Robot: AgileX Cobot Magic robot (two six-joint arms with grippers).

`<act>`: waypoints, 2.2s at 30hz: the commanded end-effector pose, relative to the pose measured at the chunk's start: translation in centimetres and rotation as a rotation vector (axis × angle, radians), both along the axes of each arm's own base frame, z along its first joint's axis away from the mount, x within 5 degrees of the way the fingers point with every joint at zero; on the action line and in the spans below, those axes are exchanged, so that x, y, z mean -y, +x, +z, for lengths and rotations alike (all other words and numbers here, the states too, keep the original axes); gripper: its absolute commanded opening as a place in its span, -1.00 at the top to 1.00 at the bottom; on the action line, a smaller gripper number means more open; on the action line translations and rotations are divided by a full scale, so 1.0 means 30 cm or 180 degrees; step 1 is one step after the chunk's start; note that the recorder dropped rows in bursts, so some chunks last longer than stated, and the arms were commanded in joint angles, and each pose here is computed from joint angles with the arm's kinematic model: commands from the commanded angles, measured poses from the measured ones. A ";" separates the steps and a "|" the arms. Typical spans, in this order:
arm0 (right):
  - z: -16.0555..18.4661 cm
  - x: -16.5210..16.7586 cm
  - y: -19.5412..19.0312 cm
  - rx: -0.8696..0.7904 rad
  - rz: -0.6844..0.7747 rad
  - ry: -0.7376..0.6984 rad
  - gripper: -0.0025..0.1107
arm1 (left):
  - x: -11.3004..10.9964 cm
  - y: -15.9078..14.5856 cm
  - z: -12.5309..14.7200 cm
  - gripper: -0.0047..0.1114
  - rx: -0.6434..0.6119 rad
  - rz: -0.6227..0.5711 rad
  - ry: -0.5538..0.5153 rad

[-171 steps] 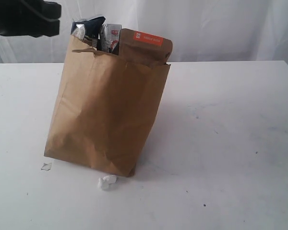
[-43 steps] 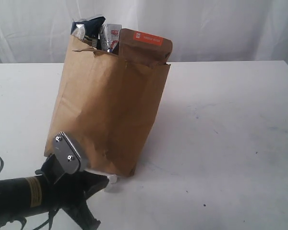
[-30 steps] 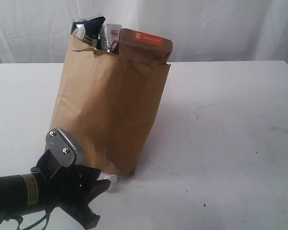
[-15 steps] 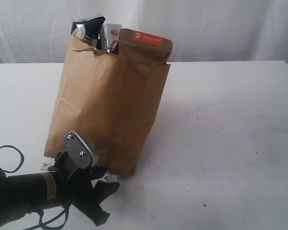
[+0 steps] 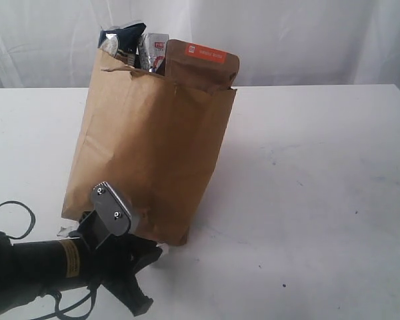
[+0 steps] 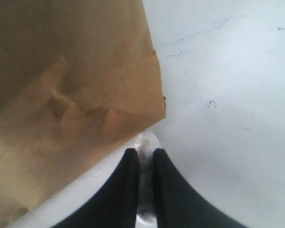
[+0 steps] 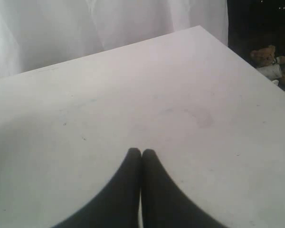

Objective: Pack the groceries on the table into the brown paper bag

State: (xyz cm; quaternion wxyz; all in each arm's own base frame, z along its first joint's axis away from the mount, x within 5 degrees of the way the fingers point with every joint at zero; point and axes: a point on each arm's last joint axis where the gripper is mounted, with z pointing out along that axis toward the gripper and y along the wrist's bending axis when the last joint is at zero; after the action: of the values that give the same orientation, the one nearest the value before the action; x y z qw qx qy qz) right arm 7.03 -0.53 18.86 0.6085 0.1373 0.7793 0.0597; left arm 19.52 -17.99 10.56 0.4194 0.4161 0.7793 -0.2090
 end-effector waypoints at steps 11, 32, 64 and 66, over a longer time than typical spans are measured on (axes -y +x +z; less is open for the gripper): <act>-0.004 -0.001 0.001 -0.0001 0.0013 0.0006 0.96 | -0.005 -0.007 0.184 0.92 0.0193 0.0206 -0.0662; -0.004 -0.001 0.001 -0.0001 0.0013 0.0006 0.96 | -0.151 -0.146 0.556 0.92 0.1121 0.0548 -0.2494; -0.004 -0.001 0.001 -0.0001 0.0013 0.0006 0.96 | -0.010 0.397 0.665 0.86 0.0690 0.1227 -0.1813; -0.004 -0.001 0.001 -0.0001 0.0013 0.0006 0.96 | -0.009 0.396 0.661 0.69 0.0689 0.1203 -0.1766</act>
State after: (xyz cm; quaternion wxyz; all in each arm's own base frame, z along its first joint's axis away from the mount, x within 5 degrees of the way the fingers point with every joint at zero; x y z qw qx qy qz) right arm 7.03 -0.53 18.86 0.6085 0.1373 0.7793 0.0597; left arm 31.39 -17.76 30.17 0.6294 0.1456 0.7061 -0.2899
